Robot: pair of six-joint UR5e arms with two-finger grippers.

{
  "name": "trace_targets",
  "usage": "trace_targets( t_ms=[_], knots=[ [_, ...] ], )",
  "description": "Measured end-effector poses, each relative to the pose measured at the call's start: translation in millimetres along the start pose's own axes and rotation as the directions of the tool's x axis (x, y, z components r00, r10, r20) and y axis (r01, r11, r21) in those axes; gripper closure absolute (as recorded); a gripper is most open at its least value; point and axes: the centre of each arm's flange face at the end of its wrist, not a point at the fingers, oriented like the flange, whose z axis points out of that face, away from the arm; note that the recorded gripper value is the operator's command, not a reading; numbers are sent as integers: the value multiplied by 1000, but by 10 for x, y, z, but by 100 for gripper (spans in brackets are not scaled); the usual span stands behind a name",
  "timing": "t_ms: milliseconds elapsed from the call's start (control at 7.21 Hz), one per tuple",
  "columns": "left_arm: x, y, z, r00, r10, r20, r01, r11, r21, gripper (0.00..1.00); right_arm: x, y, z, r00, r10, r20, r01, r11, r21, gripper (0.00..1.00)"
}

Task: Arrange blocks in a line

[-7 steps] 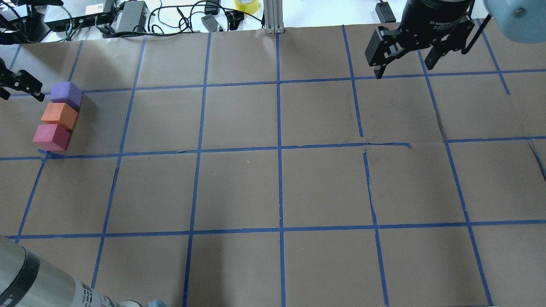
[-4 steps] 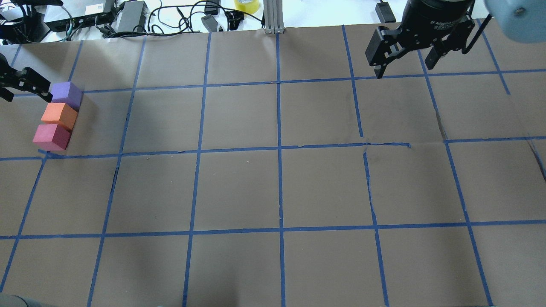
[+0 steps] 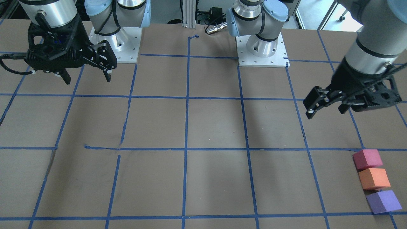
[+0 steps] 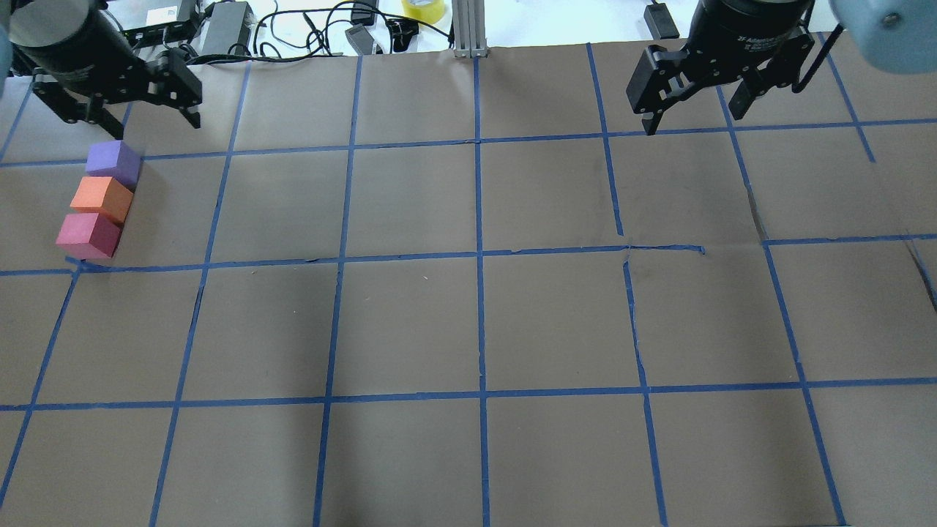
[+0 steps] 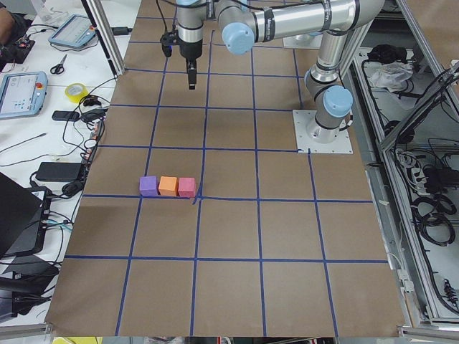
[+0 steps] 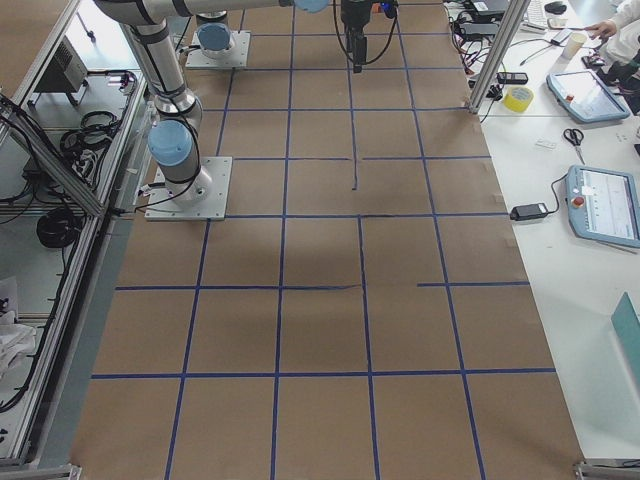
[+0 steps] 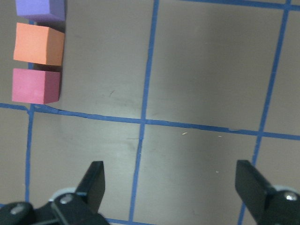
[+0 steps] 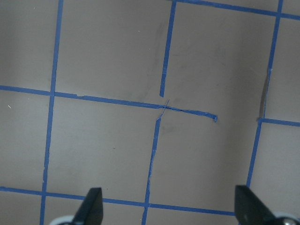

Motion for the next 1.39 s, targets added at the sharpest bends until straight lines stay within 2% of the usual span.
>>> trace_targets(
  t_ms=[139, 416, 693, 1109, 1248, 1387],
  knots=[
    [432, 193, -123, 1000, 12, -9, -12, 1000, 10, 0, 0, 0, 0, 1000, -3, 0, 3, 1000, 0, 0],
    [931, 535, -218, 998, 61, -27, -61, 998, -21, 0, 0, -1, -1, 1000, -5, 0, 5, 1000, 1, 0],
    [986, 690, -294, 997, 71, -29, -74, 993, -93, 0, -1, 0, -1, 1000, -6, 0, 6, 1000, 0, 0],
    [933, 934, -400, 997, 75, -13, -76, 971, -228, 1, -7, 0, -5, 1000, -4, 0, 4, 1000, 1, 0],
    [904, 1034, -376, 997, 77, -12, -78, 972, -222, 0, -1, -13, -6, 1000, -2, 1, 2, 1000, 3, 0],
    [887, 1024, -377, 997, 75, -19, -77, 982, -172, 0, 11, -33, 0, 1000, -1, 3, 1, 1000, 3, 0]
  ],
)
